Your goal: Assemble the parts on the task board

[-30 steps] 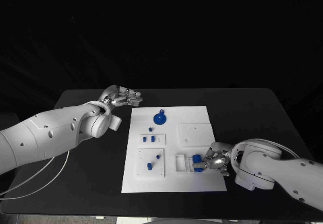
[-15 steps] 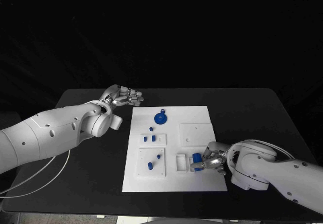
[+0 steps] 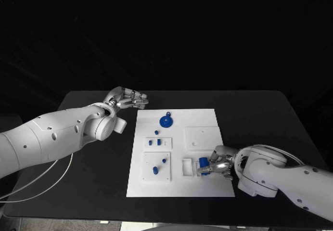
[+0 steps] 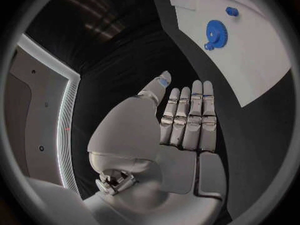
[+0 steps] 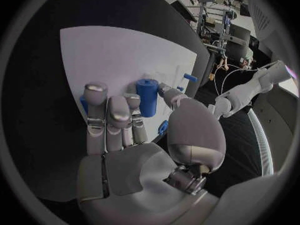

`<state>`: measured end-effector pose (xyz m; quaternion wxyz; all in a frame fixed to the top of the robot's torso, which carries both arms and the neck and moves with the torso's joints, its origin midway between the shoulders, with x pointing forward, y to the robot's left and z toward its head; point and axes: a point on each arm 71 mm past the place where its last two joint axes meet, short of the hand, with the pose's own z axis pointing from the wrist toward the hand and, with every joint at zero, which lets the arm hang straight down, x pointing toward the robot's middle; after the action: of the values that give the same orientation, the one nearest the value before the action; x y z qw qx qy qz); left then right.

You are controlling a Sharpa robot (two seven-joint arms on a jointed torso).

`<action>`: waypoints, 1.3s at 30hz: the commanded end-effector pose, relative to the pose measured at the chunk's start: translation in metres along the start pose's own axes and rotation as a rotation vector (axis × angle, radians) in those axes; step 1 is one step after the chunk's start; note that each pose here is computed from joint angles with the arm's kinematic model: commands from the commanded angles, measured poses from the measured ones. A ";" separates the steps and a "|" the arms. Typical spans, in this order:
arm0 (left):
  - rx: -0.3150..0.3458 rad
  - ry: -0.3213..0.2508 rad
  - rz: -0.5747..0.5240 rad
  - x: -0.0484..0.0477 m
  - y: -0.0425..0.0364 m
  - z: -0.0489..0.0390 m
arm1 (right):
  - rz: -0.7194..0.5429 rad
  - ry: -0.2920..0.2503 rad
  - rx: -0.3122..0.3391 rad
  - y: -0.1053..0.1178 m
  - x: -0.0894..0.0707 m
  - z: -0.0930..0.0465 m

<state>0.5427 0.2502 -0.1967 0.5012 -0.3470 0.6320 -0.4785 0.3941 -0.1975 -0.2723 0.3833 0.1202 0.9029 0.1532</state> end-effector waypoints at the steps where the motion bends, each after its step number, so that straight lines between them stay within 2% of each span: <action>1: 0.005 0.013 -0.010 0.0021 -0.0011 0.0001 | 0.068 0.003 0.049 -0.007 0.003 -0.001; 9: 0.004 0.013 -0.010 0.0021 -0.0010 0.0001 | 0.141 0.011 0.021 0.000 -0.003 -0.011; 20: 0.003 0.014 -0.010 0.0024 -0.0011 0.0003 | 0.158 0.024 -0.010 0.012 -0.006 -0.018; 28: 0.003 0.016 -0.010 0.0037 -0.0014 0.0008 | 0.146 0.054 -0.010 0.015 -0.002 -0.014; 39: 0.002 0.019 -0.011 0.0047 -0.0017 0.0010 | 0.110 0.085 -0.002 0.019 0.012 -0.004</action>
<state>0.5428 0.2480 -0.1971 0.4988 -0.3472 0.6336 -0.4788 0.3862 -0.1747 -0.2669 0.3443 0.1691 0.9020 0.1982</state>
